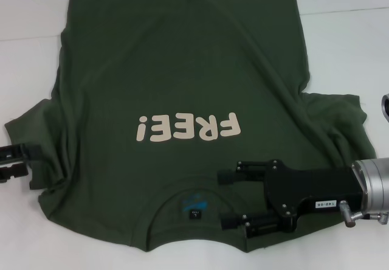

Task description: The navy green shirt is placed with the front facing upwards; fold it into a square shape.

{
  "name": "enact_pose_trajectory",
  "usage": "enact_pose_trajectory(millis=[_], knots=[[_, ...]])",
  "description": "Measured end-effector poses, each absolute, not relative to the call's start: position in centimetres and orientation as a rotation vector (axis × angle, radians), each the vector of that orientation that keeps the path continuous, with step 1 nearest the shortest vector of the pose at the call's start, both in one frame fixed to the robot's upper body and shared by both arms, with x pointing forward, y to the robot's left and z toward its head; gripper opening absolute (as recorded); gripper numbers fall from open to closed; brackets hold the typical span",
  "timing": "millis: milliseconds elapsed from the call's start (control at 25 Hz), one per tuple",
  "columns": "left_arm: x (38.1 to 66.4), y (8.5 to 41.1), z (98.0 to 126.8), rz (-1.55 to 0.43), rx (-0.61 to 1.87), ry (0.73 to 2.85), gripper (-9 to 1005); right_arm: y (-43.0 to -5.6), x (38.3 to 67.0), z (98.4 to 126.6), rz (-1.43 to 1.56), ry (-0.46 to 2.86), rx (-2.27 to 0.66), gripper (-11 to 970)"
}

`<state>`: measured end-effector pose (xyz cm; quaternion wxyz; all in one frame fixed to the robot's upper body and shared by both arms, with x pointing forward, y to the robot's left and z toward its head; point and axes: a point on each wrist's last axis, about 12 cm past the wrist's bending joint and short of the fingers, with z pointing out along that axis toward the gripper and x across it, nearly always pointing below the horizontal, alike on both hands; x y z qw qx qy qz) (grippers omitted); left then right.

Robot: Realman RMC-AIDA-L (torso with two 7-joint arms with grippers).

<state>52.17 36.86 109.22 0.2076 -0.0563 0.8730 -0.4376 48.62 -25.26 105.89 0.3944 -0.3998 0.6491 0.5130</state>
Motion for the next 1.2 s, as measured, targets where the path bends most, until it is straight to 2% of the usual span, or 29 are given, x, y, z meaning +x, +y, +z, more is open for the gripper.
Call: enact_pose_trajectory(millis=[720, 1040, 1200], knots=[[53.6, 36.8, 109.4, -1.132, -0.211, 2.515, 777, -25.2, 48.9, 106.1, 1.322, 1.660, -0.997, 879], [53.8, 36.8, 109.2, -1.119, -0.237, 2.519, 690, -25.2, 49.0, 106.1, 1.321, 1.665, -0.995, 879], [54.0, 36.6, 108.9, -1.093, -0.242, 2.543, 691, -25.3, 48.9, 106.1, 1.319, 1.666, -0.991, 879]])
